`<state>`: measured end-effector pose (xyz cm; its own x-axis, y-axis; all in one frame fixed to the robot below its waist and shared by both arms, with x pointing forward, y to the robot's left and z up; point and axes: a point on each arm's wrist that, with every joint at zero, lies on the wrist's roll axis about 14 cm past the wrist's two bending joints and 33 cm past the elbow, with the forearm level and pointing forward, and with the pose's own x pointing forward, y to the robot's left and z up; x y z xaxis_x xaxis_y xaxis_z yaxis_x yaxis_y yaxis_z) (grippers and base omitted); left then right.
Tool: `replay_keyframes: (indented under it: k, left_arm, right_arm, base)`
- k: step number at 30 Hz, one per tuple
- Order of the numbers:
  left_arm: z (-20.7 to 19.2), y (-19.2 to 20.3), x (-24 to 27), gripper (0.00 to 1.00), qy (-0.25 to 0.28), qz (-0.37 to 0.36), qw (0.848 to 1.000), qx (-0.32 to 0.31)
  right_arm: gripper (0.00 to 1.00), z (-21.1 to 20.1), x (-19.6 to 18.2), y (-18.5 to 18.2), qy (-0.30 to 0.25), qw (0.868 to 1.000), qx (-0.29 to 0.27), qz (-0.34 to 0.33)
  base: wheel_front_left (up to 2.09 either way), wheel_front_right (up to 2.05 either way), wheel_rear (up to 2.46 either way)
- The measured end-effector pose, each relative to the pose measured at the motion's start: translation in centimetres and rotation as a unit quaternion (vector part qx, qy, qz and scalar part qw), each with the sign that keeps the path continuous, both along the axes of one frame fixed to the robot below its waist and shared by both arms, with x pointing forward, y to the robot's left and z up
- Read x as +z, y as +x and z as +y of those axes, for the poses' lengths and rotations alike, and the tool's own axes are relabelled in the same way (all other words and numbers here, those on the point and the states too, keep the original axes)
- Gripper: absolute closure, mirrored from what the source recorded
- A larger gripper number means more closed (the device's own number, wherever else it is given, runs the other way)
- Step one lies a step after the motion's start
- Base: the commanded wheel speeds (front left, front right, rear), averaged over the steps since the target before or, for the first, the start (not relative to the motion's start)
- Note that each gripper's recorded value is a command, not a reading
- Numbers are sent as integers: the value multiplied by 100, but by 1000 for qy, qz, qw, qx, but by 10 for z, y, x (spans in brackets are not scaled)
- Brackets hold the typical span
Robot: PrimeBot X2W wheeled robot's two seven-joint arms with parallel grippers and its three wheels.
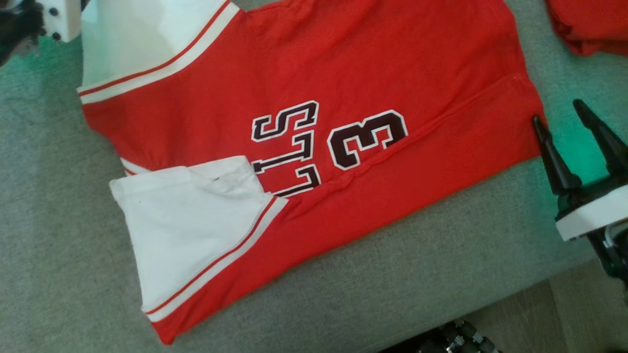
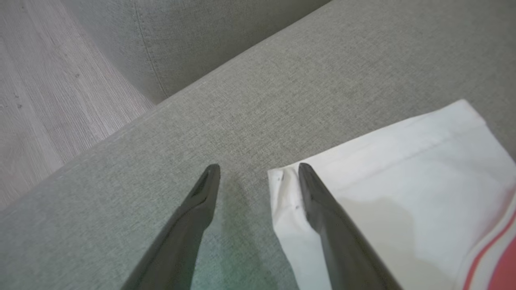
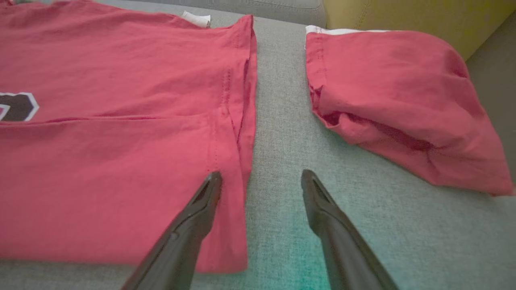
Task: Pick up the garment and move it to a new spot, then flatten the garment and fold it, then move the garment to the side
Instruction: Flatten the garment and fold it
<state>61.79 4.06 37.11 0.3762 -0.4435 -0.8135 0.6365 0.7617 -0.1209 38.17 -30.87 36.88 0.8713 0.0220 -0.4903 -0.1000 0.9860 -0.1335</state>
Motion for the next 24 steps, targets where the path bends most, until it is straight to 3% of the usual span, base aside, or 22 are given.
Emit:
replay_keyframes:
  k: [2,3,4,5,6,7,8,13,19,24]
  left_arm:
    - [0,1,-1,0,0,0,1000,0]
    - [0,1,-1,14,-1,2,1000,0]
    - [-1,1,-1,73,-2,5,1000,0]
    - [-1,0,-1,100,-3,7,1000,1]
    - [-2,0,0,100,-6,8,1000,1]
    - [-3,-1,1,94,-9,12,1000,1]
    - [-4,-2,3,100,-14,17,1000,3]
    - [-11,-8,16,100,-32,29,999,-7]
    - [-19,-5,40,100,-57,-16,998,-23]
    - [-17,-10,53,100,-59,-31,997,-34]
  right_arm:
    - [0,-3,2,2,-3,1000,-2,-5]
    - [0,-4,3,3,-5,1000,-3,-7]
    - [0,-6,3,3,-6,1000,-5,-7]
    - [0,-7,3,3,-7,1000,-6,-5]
    - [0,-8,2,2,-8,1000,-7,-3]
    - [0,-9,1,0,-9,1000,-9,-1]
    - [0,-9,0,0,-9,1000,-10,1]
    - [0,-9,4,6,-13,1000,-4,-12]
    - [0,4,40,55,0,997,22,-80]
    - [0,23,48,94,32,997,35,-63]
  base:
    - [0,0,0]
    - [0,0,0]
    - [0,0,0]
    - [0,0,0]
    - [0,0,0]
    - [0,0,0]
    - [0,0,0]
    - [0,0,0]
    - [0,0,0]
    - [0,0,0]
